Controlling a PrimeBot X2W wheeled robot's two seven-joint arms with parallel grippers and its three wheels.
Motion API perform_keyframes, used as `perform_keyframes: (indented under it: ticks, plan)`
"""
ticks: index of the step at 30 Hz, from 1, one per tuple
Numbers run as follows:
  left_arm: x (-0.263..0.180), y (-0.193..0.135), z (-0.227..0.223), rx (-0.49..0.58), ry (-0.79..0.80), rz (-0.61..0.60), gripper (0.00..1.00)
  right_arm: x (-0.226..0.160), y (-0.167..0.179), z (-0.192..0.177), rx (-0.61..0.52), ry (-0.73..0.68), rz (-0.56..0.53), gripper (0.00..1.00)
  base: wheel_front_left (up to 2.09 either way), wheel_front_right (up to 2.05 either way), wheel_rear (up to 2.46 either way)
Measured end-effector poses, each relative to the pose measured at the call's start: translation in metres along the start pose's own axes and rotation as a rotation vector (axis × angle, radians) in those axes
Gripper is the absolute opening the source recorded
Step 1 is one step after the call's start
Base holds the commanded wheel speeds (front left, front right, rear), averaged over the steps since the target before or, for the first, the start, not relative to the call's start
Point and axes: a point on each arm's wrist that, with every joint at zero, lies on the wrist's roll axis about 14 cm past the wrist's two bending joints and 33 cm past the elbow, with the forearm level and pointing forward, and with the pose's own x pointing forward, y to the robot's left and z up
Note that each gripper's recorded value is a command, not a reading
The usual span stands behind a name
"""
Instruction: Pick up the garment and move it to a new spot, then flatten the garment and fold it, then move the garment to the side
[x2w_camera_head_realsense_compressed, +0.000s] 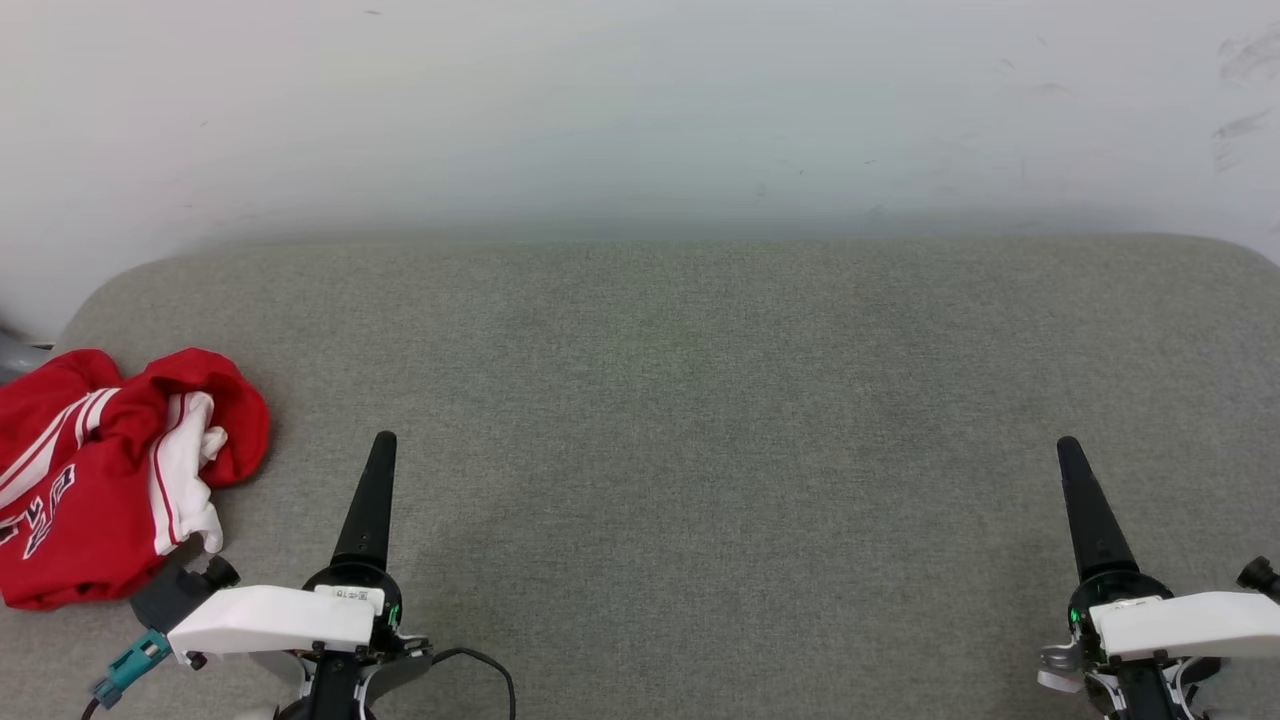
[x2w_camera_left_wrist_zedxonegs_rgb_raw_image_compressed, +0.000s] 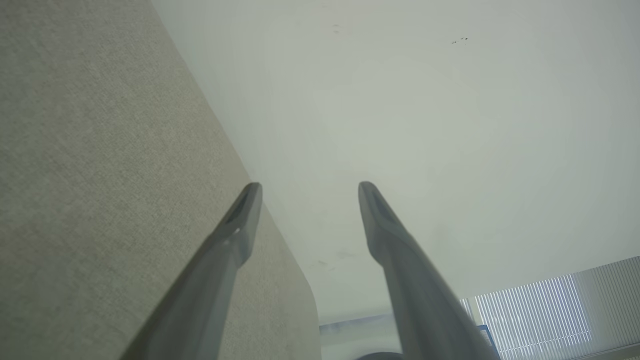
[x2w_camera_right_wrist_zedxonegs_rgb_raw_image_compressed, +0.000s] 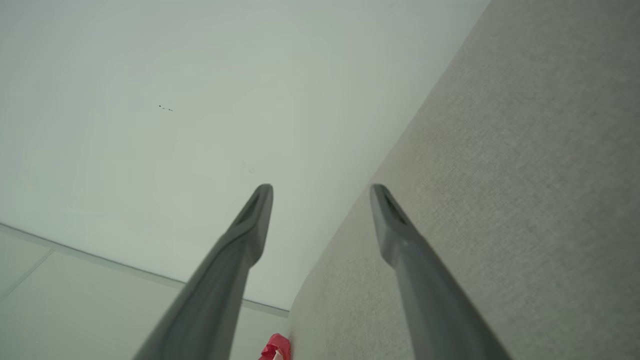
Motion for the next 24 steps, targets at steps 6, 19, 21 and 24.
perform_keyframes:
  ticks: [6, 19, 21, 24]
  plan:
    - [0.001, -0.010, 0.003, 0.098, -0.018, -0.031, 1.00, 0.001, 0.007, 0.002, -0.148, -0.009, 0.023, 1.00, 0.00, 0.00, 0.00]
    - [0.001, -0.020, -0.005, 0.371, -0.008, -0.073, 1.00, -0.001, 0.017, 0.001, -0.477, -0.018, 0.065, 1.00, 0.00, 0.00, 0.00]
    - [0.001, -0.020, -0.006, 0.407, -0.007, -0.078, 1.00, -0.001, 0.018, 0.002, -0.511, -0.021, 0.071, 1.00, 0.00, 0.00, 0.00]
    - [0.001, -0.021, -0.008, 0.470, -0.005, -0.085, 1.00, -0.002, 0.020, 0.002, -0.563, -0.022, 0.077, 1.00, 0.00, 0.00, 0.00]
